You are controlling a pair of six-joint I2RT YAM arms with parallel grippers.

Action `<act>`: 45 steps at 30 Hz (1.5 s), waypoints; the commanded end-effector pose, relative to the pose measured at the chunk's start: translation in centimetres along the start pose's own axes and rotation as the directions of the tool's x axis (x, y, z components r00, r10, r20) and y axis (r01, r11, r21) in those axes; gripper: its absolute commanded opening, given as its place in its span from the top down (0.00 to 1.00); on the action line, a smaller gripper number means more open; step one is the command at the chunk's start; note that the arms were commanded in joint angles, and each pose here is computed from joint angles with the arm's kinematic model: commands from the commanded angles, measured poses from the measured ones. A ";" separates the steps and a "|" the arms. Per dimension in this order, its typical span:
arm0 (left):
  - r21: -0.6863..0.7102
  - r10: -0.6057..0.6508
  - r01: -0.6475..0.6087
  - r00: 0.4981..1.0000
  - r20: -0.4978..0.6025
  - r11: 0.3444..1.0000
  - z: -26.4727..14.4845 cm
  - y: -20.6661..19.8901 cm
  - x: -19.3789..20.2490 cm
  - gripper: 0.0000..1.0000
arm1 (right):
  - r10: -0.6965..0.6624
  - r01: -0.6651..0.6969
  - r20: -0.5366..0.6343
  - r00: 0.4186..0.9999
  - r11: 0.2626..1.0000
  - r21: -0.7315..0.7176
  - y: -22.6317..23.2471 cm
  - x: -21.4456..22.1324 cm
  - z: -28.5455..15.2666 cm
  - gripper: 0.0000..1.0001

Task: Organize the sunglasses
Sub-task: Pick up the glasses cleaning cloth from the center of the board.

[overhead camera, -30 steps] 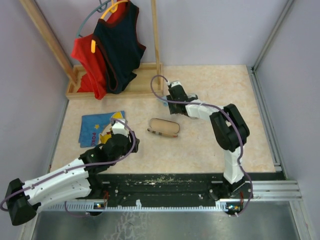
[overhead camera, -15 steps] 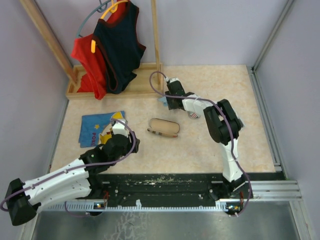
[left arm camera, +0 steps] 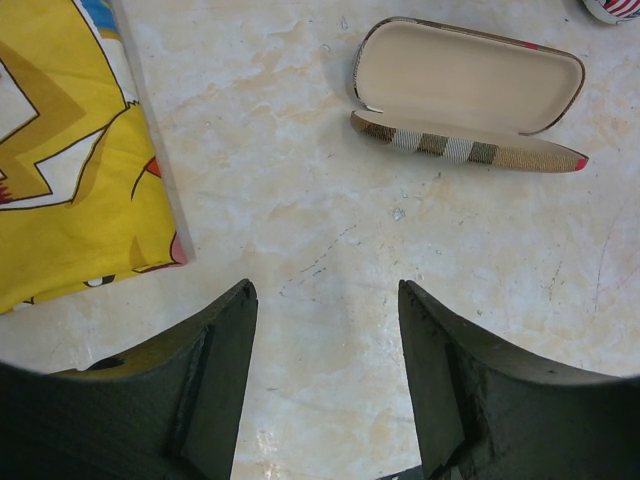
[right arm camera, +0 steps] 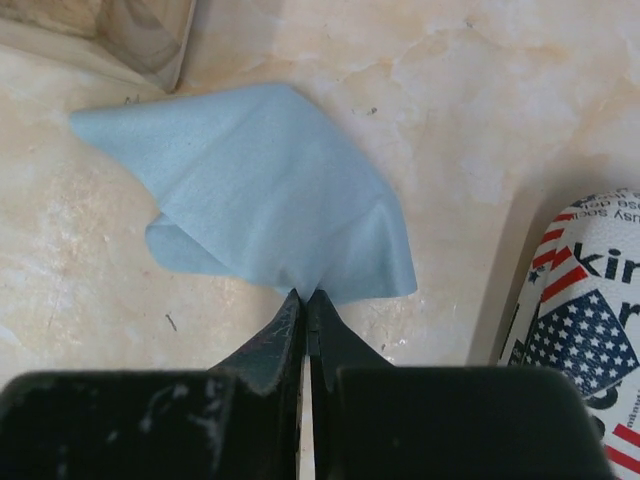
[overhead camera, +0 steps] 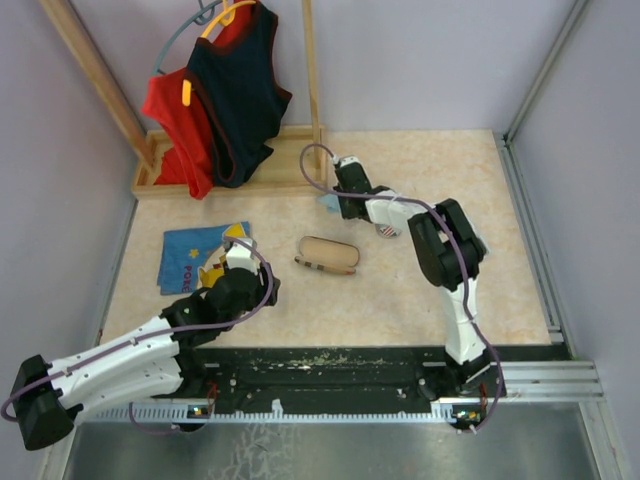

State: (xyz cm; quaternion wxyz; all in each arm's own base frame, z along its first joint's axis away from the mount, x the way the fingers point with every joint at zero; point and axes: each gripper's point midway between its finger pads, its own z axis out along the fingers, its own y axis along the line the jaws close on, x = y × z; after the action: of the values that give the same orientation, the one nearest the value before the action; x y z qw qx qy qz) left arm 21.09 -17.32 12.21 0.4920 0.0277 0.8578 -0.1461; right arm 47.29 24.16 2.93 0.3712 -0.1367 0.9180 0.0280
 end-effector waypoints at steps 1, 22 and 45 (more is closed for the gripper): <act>0.021 -0.014 0.014 1.000 0.022 1.000 0.1 -0.5 -0.7 0.35 | 0.013 -0.013 0.067 0.998 1.000 -0.003 -0.6 -1.9 -2.6 1.00; 0.044 -0.041 0.037 0.995 0.096 0.998 -0.8 -1.0 -3.3 0.35 | 0.086 -0.041 0.340 0.936 0.990 -0.138 -1.2 -8.2 -21.2 1.00; 0.208 -0.163 0.105 0.944 0.288 0.972 -5.6 -1.4 -8.7 0.27 | 0.375 -0.238 0.109 0.921 0.760 -0.604 14.5 7.2 -33.4 1.00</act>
State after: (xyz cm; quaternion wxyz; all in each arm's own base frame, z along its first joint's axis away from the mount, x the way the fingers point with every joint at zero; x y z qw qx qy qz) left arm 20.27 -17.31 22.15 0.5902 0.0043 0.7554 -0.2847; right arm 17.15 27.93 20.56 0.4135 -0.1297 0.8460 0.3106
